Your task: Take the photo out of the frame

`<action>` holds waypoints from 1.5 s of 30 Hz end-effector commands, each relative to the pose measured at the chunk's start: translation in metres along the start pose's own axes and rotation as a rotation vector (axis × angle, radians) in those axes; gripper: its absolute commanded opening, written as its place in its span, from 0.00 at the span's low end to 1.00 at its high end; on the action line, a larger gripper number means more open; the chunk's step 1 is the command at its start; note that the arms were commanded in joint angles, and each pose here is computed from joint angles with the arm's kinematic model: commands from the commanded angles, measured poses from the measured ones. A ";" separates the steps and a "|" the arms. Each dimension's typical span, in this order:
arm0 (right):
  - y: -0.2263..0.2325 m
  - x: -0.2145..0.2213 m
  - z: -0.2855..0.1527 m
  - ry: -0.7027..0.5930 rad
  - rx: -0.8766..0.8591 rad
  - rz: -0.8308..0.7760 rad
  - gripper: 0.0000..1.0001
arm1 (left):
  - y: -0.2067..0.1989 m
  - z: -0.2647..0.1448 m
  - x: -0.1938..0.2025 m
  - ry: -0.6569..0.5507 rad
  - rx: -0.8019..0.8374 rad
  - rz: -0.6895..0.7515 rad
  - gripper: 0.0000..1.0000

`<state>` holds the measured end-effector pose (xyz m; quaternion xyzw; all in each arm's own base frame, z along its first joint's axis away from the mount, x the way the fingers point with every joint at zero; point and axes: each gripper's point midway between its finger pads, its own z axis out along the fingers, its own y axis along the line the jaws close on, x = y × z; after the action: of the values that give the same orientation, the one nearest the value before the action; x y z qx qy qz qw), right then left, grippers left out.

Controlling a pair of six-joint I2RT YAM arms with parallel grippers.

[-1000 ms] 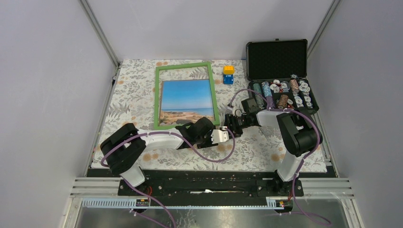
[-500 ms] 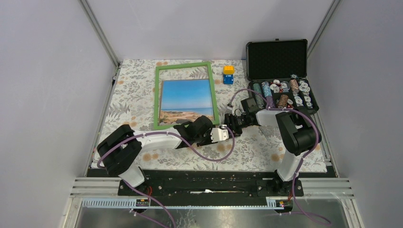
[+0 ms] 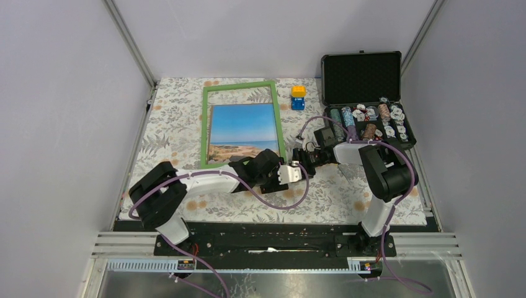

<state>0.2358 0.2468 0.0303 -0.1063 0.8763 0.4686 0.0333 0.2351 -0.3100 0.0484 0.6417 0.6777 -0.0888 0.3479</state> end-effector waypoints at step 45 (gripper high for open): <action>0.011 -0.013 0.001 -0.007 -0.042 -0.009 0.55 | 0.033 0.007 -0.042 -0.088 -0.108 -0.009 0.38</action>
<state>0.2394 0.2486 0.0294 -0.1027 0.8765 0.4694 0.0305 0.2414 -0.3249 0.0365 0.6395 0.6832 -0.0845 0.3422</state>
